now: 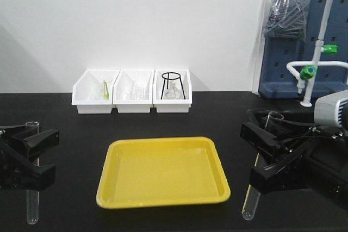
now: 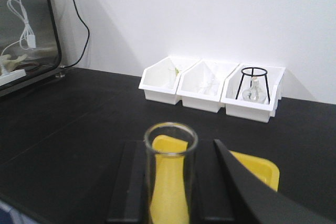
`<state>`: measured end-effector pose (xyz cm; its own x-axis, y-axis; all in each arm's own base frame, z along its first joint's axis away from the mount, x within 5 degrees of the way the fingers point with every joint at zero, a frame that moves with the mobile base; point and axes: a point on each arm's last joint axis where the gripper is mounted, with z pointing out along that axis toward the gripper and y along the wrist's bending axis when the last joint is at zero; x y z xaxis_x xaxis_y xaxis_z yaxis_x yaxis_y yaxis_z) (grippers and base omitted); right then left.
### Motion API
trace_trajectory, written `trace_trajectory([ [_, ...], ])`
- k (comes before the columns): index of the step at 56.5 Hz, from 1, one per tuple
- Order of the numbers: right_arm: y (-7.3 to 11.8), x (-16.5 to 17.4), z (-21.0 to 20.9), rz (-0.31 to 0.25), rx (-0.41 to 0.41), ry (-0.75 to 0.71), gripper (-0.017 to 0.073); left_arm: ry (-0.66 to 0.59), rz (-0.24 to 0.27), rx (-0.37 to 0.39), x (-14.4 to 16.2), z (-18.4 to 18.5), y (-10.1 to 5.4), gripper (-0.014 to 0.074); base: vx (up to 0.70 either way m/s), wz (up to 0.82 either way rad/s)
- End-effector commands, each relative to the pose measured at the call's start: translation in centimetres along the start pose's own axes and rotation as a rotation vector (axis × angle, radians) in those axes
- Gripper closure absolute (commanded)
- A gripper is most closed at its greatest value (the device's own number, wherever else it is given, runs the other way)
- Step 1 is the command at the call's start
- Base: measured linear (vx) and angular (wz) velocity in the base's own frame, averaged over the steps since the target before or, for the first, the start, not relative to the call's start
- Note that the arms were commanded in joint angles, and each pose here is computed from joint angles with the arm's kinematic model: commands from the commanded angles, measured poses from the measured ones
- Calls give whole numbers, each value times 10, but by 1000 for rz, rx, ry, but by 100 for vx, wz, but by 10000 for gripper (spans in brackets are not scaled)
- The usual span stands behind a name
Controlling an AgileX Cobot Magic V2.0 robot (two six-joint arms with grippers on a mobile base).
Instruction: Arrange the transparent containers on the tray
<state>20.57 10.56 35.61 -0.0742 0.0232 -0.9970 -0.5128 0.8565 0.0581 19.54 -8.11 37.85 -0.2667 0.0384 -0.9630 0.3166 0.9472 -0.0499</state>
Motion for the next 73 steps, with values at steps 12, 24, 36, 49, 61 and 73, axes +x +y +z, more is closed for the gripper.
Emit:
trace_trajectory([
  [12, 5, -20, -5, -11, -47, -101, 572, -115, -7, 38, -19, -8, -4, 597, 40, 4],
  [24, 5, -20, -5, -11, -46, -100, 572, -115, -7, 38, -19, -8, -4, 597, 37, 4],
  [36, 5, -20, -5, -11, -45, -99, 572, -115, -7, 38, -19, -8, -4, 597, 32, 1],
  [49, 5, -20, -5, -11, -44, -98, 572, -114, -6, 38, -19, -7, -4, 597, 21, -2],
  [61, 5, -20, -5, -11, -44, -98, 572, -114, -6, 38, -19, -7, -4, 597, 5, -1],
  [73, 5, -20, -5, -11, -44, -98, 572, -114, -6, 38, -19, -7, -4, 597, 0, 0],
])
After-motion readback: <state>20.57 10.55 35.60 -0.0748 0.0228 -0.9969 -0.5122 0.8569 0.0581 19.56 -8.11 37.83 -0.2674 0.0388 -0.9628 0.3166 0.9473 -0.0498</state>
